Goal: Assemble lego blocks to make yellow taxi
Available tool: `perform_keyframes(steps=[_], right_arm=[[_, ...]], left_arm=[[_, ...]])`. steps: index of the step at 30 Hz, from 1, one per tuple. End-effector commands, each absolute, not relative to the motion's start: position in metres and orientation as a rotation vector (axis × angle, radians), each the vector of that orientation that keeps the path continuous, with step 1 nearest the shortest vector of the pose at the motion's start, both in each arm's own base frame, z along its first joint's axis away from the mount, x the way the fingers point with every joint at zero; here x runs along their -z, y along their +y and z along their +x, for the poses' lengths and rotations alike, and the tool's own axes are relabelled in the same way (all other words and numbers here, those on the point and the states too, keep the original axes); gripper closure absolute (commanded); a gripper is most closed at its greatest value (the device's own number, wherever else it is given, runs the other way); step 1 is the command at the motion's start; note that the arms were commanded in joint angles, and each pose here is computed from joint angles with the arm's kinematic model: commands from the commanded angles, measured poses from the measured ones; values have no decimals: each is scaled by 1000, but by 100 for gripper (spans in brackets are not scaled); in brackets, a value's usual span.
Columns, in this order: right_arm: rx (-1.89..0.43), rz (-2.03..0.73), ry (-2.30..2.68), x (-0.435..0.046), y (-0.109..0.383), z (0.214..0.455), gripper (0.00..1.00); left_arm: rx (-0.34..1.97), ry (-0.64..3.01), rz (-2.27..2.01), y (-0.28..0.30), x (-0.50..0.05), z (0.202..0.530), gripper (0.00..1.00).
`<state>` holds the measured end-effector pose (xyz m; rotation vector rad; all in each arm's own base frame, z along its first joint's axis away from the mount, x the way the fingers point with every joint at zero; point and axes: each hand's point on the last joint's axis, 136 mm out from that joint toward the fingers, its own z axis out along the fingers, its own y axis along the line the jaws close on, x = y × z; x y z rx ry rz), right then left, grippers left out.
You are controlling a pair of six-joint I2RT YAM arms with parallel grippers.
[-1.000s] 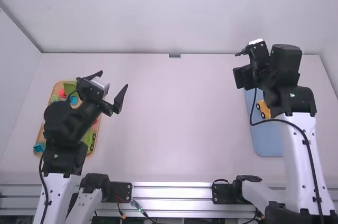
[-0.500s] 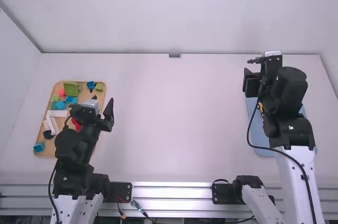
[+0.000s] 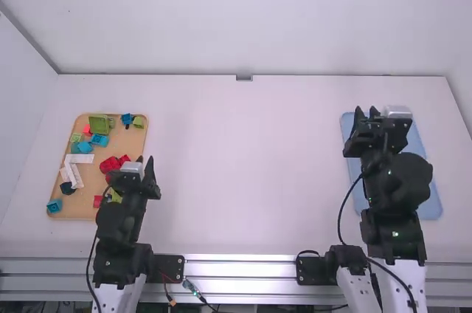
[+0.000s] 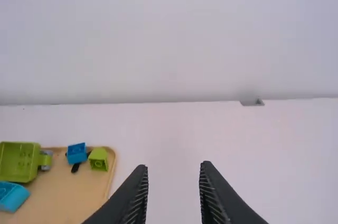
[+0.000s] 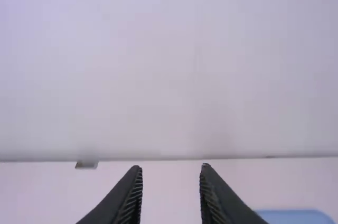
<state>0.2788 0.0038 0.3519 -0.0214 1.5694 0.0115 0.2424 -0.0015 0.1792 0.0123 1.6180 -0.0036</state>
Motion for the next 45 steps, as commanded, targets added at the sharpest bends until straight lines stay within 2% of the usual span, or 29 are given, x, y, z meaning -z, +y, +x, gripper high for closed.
perform_keyframes(steps=[1, 3, 12, 19, 32, 45], right_arm=[[-12, -13, 1536, -348, 3, 271, 78], [-12, -13, 1536, -338, 3, 266, 82], [-12, -13, 1536, -292, 3, 247, 100], [-12, -13, 1536, -262, 3, 240, 100], [-12, -13, 1536, -216, 3, 236, 100], [-13, -12, 1663, -154, 3, 245, 100]], left_arm=[[0, 1645, 0, 0, -163, 244, 79], [0, 1673, 0, 0, -149, 245, 82], [0, 1676, 0, 0, -148, 246, 94], [0, 1676, 0, 0, -148, 246, 100], [0, 1676, 0, 0, -148, 246, 100], [0, 1676, 0, 0, -148, 246, 100]])
